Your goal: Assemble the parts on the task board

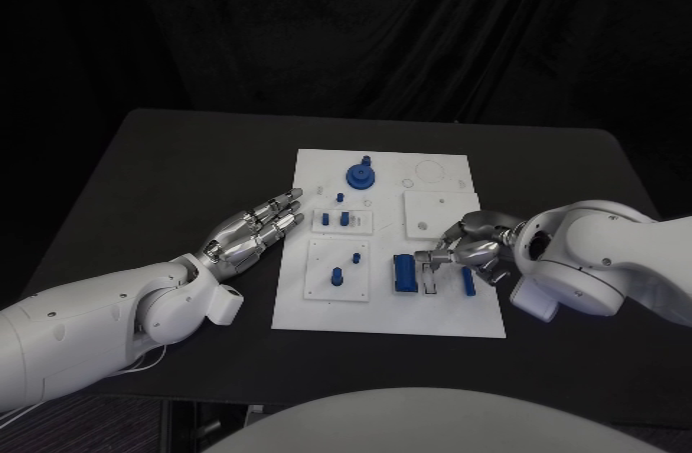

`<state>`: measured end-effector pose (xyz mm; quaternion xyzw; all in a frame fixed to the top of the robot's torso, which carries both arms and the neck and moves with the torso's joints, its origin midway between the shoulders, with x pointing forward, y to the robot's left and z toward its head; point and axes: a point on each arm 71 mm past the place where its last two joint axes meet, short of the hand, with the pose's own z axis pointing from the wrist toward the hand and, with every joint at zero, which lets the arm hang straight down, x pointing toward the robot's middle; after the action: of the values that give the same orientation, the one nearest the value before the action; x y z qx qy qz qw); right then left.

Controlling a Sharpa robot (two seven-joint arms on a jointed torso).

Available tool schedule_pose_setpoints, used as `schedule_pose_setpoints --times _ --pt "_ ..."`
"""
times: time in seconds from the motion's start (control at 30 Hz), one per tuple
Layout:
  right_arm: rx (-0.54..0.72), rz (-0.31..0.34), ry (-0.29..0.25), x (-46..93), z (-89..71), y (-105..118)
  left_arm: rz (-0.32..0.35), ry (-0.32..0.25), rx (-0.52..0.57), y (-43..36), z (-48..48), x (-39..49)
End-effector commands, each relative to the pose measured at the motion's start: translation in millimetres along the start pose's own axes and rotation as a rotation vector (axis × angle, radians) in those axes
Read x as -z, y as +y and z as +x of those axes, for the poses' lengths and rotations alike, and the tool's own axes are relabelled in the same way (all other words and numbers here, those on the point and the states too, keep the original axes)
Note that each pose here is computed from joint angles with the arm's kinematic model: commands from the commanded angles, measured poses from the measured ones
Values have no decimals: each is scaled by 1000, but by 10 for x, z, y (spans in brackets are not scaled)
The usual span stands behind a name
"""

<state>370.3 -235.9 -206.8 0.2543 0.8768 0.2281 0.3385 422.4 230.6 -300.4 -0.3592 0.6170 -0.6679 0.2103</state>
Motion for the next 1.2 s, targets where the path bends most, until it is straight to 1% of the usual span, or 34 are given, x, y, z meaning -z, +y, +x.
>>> schedule_pose_setpoints --times 0.03,0.1,0.23,0.33,0.37,0.57,0.7,0.9,1.2 --pt "44 -32 -73 106 -170 47 5 0 4 11 9 11" --pt "62 -15 -84 143 -227 25 4 -2 3 11 10 13" --pt "142 41 -113 197 -353 -73 3 -5 1 11 16 14" --pt "196 69 -131 203 -388 -149 3 -6 1 11 19 15" --pt "235 87 -144 201 -390 -215 2 -7 0 10 21 16" --pt "352 129 -175 177 -333 -396 1 -10 -1 7 24 25" --pt "398 138 -188 163 -268 -467 0 -12 -2 5 21 34" --pt "472 140 -202 130 -200 -508 0 -10 -1 6 21 33" --pt "503 131 -189 55 -89 -507 -3 -4 2 12 25 19"
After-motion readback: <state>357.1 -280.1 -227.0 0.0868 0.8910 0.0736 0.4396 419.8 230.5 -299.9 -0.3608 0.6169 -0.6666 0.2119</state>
